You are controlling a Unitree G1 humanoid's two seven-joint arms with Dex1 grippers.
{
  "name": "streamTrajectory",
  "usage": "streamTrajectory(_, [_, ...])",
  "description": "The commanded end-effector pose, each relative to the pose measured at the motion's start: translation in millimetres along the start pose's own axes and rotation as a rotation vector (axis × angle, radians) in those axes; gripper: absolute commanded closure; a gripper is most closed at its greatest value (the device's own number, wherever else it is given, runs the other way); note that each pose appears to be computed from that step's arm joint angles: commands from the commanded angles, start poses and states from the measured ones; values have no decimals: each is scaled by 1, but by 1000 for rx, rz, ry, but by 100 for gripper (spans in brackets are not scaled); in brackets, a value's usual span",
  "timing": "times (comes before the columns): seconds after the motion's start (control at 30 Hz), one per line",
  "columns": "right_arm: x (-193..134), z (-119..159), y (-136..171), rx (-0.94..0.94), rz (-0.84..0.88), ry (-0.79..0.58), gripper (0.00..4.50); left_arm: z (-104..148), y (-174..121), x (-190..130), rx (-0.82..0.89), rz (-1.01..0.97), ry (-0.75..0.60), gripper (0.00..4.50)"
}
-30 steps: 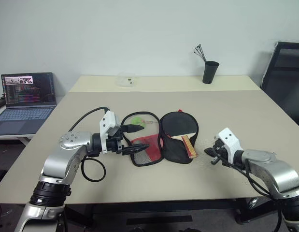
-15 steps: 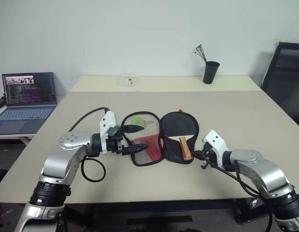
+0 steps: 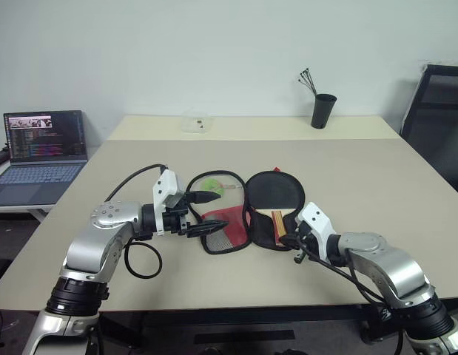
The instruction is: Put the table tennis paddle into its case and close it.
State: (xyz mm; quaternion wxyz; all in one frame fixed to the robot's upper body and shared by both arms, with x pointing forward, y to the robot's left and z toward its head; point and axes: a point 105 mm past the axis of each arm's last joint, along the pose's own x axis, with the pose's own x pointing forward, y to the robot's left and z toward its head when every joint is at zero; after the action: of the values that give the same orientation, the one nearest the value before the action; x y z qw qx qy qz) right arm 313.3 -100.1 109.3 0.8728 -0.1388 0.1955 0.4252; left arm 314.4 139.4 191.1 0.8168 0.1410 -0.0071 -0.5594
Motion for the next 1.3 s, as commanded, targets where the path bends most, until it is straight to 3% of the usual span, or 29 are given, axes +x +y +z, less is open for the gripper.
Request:
streamTrajectory(0.03, [-23, 25, -13, -40, -14, -73, 447, 8, 7, -10, 34, 53, -16, 61])
streamTrajectory(0.27, [-54, 51, -22, -96, 18, -123, 447, -6, 26, -24, 0, 181, 5, 61])
streamTrajectory(0.53, [-66, 69, -14, -132, 71, -173, 447, -18, 45, -33, 12, 312, 16, 61])
streamTrajectory(0.63, [-76, 78, -7, -147, 115, -198, 450, -31, 51, -42, 11, 354, 77, 121])
streamTrajectory(0.93, [-89, 99, -11, -208, 103, -237, 450, -72, 64, -57, -33, 428, 247, 444])
streamTrajectory(1.3, [-86, 95, -8, -212, 108, -226, 450, -106, 77, -37, -53, 457, 364, 448])
